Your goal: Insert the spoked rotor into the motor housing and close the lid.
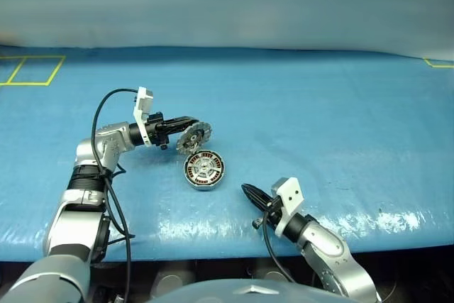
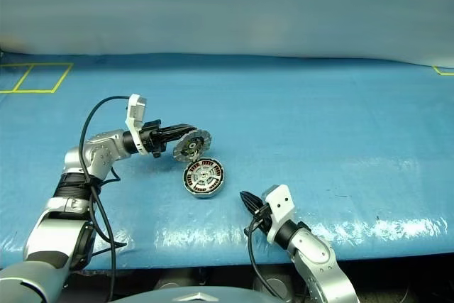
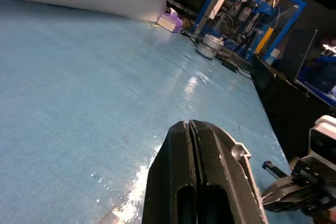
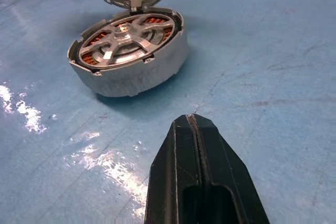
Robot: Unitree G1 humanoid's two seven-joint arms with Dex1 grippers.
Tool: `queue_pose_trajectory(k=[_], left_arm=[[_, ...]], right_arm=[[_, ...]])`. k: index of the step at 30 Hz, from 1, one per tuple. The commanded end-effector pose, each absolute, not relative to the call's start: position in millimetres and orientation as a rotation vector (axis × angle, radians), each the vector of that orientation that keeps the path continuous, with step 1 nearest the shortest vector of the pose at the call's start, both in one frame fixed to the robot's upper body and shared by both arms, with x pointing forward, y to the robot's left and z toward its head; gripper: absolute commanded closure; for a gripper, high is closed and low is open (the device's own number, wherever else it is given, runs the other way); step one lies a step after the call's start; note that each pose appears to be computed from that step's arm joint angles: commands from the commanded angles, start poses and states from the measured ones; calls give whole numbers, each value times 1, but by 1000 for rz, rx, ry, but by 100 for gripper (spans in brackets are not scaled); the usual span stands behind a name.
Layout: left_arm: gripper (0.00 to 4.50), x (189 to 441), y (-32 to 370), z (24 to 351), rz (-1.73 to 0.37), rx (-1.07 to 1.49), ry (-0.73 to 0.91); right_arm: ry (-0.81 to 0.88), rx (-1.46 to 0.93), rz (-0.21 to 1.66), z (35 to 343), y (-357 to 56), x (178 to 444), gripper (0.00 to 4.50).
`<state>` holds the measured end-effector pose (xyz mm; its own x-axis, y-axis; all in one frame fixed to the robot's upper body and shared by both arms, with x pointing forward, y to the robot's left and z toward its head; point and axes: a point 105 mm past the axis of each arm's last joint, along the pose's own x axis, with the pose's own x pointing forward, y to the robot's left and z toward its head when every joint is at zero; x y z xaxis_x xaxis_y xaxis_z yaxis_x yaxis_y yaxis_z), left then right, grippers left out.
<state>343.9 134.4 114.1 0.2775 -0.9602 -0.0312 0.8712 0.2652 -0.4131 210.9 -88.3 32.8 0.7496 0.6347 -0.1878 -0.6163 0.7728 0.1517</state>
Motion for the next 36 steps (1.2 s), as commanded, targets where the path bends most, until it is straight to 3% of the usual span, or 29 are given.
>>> queue_pose_trajectory(k=[1,8,15,18,22,25,28,36], left_arm=[[446,336,126,111,-1315,-355,346],[446,312,109,79,-1371,-346,497],[446,301,111,70,-1379,-326,544],[446,298,117,78,-1368,-290,479],[446,298,114,110,-1286,-248,197],[450,294,116,127,-1141,-142,-19],[450,287,123,128,-955,-55,-137],[450,245,134,111,-662,-74,-203]], right_arm=[[179,89,654,42,-92,216,450],[185,85,647,38,-91,225,450],[178,83,656,41,-87,231,450],[114,81,630,58,-87,237,450],[113,73,613,73,-85,244,450],[116,-6,588,82,-85,252,395],[107,-32,608,95,-80,258,299],[80,-54,670,124,-58,278,32]])
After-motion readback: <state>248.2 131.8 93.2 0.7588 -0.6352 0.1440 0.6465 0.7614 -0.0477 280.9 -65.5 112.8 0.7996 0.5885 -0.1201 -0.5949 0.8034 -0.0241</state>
